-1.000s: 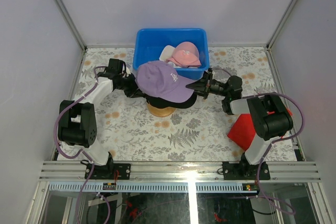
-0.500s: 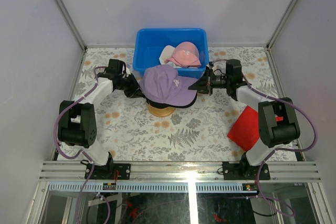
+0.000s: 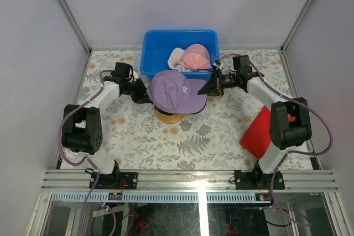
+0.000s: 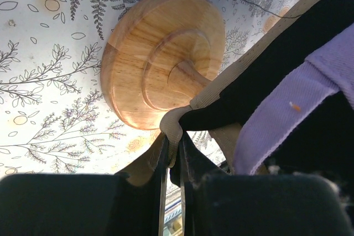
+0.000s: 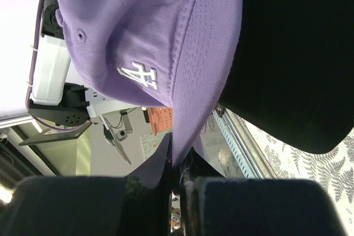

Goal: Stack the hats

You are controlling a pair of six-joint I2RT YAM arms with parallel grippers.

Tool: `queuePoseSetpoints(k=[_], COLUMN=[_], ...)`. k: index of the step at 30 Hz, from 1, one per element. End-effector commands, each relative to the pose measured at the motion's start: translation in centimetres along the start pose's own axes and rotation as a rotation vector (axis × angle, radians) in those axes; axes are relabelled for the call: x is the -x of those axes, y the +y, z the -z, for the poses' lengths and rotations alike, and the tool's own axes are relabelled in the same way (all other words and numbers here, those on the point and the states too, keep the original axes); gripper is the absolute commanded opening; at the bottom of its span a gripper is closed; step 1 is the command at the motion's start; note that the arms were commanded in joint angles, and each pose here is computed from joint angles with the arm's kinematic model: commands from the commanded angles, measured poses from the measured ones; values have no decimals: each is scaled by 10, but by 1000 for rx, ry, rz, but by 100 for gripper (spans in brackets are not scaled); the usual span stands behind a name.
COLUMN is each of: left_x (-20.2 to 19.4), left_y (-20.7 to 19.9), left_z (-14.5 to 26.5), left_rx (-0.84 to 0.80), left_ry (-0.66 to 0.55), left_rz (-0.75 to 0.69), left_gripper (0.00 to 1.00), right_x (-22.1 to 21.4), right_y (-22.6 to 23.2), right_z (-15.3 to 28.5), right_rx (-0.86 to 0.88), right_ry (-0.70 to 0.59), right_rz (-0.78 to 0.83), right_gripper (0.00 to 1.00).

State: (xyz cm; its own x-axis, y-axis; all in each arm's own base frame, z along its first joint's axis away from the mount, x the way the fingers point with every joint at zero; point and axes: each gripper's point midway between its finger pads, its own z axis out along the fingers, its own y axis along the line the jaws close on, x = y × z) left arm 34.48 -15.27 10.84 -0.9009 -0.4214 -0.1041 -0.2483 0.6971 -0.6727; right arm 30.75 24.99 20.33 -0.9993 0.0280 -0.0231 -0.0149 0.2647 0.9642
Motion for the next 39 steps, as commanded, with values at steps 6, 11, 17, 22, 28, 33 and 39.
queuePoseSetpoints(k=[6,11,17,22,28,33,39], left_x=[9,10,15,17,26,30,30], left_y=[3,6,10,10,-1,-28,-47], left_z=[-2,-2,1,1,15,34,59], left_rx=[20,32,45,44,-27,-195,-371], left_ry=[-11,-11,-18,-16,-51,-63,-80], left_rz=[-47,-49,-49,-45,-11,-9,23], left_gripper=[7,7,7,7,6,7,15], right_x=[9,25,25,24,23,24,23], right_y=[-12,-19,-32,-45,-42,-37,-36], right_z=[2,18,16,13,13,11,5], right_rx=[-108,-131,-148,-163,-164,-173,-189], right_ry=[49,10,25,37,37,39,48], right_rz=[18,10,-13,-40,-32,-21,-16], right_gripper=[0,0,0,0,0,0,0])
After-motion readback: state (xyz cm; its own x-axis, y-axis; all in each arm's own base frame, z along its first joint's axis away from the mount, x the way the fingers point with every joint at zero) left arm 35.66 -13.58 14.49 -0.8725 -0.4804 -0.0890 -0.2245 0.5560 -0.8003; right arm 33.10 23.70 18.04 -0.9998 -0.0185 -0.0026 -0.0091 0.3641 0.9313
